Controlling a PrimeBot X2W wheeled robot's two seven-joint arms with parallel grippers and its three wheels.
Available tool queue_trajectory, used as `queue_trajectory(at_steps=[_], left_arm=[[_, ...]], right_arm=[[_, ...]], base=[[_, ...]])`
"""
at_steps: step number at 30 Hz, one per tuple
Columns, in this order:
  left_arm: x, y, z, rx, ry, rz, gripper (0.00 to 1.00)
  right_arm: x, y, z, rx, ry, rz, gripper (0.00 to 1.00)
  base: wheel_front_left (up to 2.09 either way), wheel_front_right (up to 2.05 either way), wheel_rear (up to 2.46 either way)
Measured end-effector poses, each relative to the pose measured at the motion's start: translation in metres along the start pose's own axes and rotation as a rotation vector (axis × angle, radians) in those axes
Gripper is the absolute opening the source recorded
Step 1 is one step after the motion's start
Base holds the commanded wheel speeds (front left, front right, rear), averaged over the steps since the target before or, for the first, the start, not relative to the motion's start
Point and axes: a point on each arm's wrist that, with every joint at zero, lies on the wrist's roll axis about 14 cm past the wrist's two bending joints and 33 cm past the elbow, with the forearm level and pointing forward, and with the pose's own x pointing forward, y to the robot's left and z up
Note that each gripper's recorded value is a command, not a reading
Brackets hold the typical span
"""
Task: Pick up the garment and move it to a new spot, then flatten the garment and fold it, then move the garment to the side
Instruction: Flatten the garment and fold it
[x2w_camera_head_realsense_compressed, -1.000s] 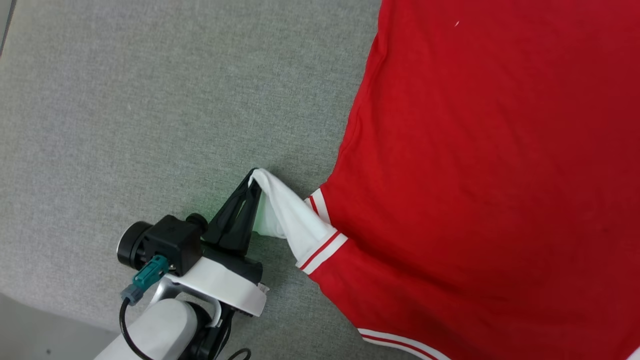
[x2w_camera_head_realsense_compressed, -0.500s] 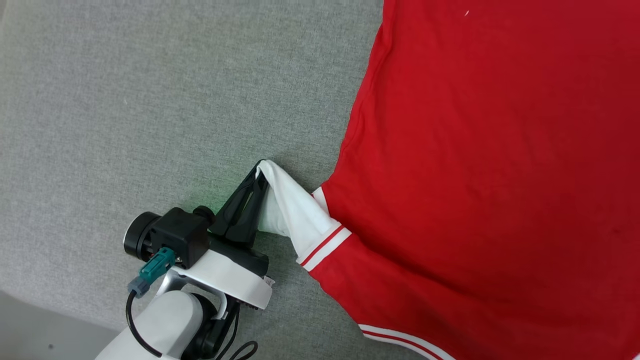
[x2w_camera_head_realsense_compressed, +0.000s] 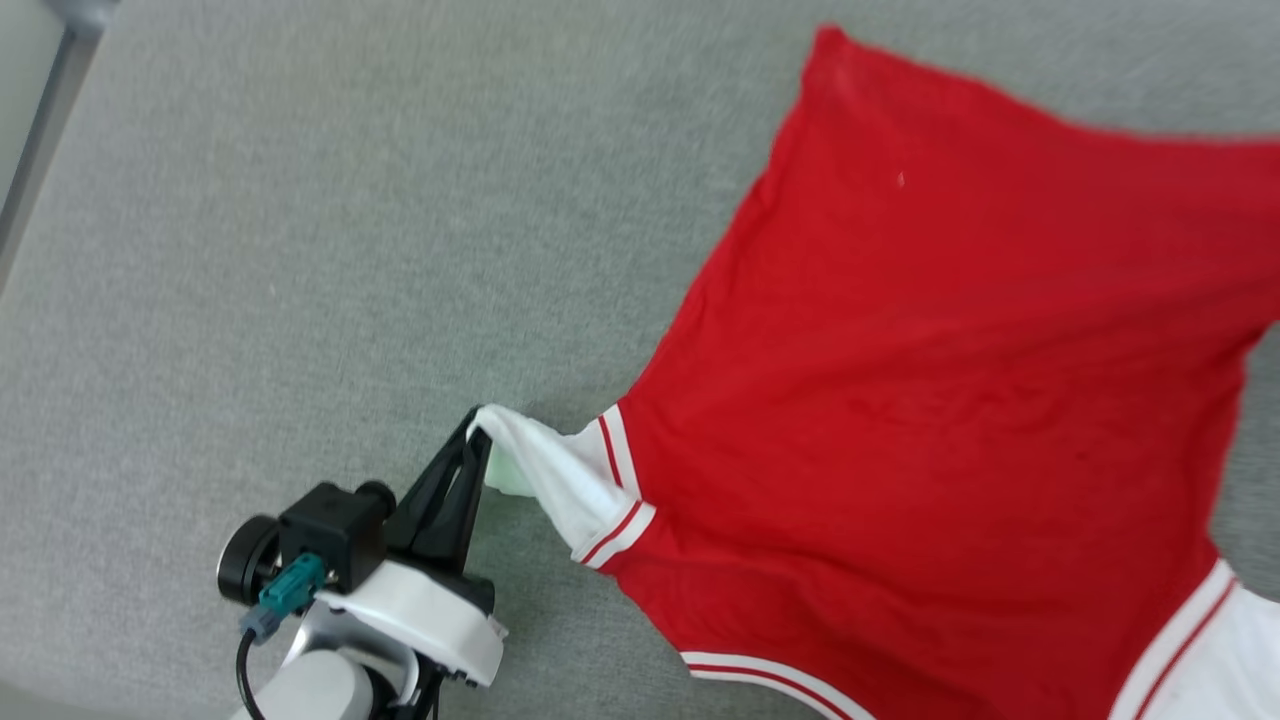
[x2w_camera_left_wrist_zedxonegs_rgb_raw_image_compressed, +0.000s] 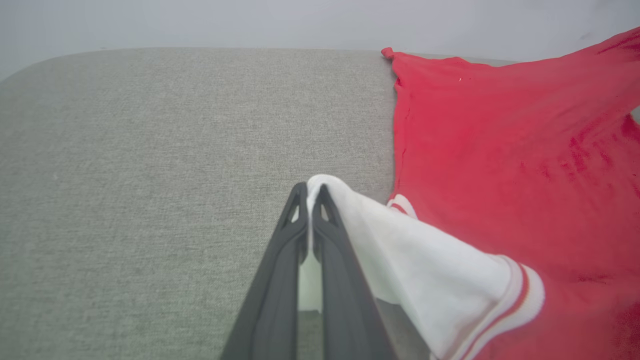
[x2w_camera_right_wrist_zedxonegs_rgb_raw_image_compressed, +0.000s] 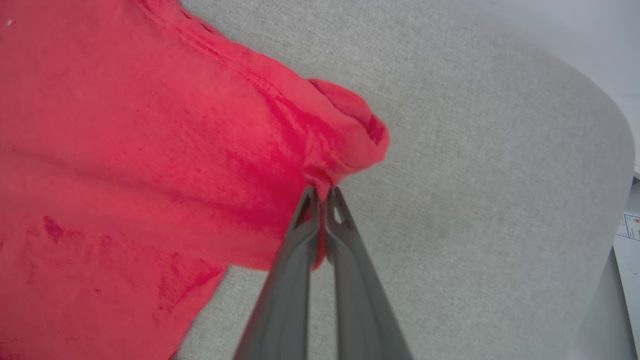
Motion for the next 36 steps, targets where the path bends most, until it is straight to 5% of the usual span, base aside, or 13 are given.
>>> queue_trajectory(at_steps=[7,16,25,31,32,33,36], left_arm=[[-0.021,-0.008,0.011,-0.001,-0.023,-0.01,0.0],[-0.038,-0.017,0.019,0.0,-0.044,-0.03,0.0],[-0.037,-0.021,0.022,0.011,-0.052,-0.048,0.0],[-0.037,-0.021,0.02,0.011,-0.044,-0.05,0.0],[-0.038,-0.021,0.02,0.012,-0.043,-0.048,0.0],[-0.038,-0.021,0.02,0.015,-0.042,-0.049,0.0],[-0.039,-0.021,0.022,0.019,-0.048,-0.052,0.0]], right_arm=[[-0.05,-0.001,-0.061,-0.028,0.028,0.007,0.0],[-0.09,0.001,-0.169,0.084,0.119,0.028,0.0],[-0.092,0.045,-0.278,0.263,0.276,0.109,0.0],[-0.09,0.057,-0.297,0.287,0.272,0.11,0.0],[-0.091,0.056,-0.293,0.299,0.245,0.106,0.09],[-0.091,0.054,-0.287,0.307,0.215,0.098,0.93],[-0.095,0.037,-0.258,0.318,0.1,0.06,1.0]], base=[[0.0,0.0,0.0],[0.0,0.0,0.0],[0.0,0.0,0.0],[0.0,0.0,0.0],[0.0,0.0,0.0],[0.0,0.0,0.0],[0.0,0.0,0.0]])
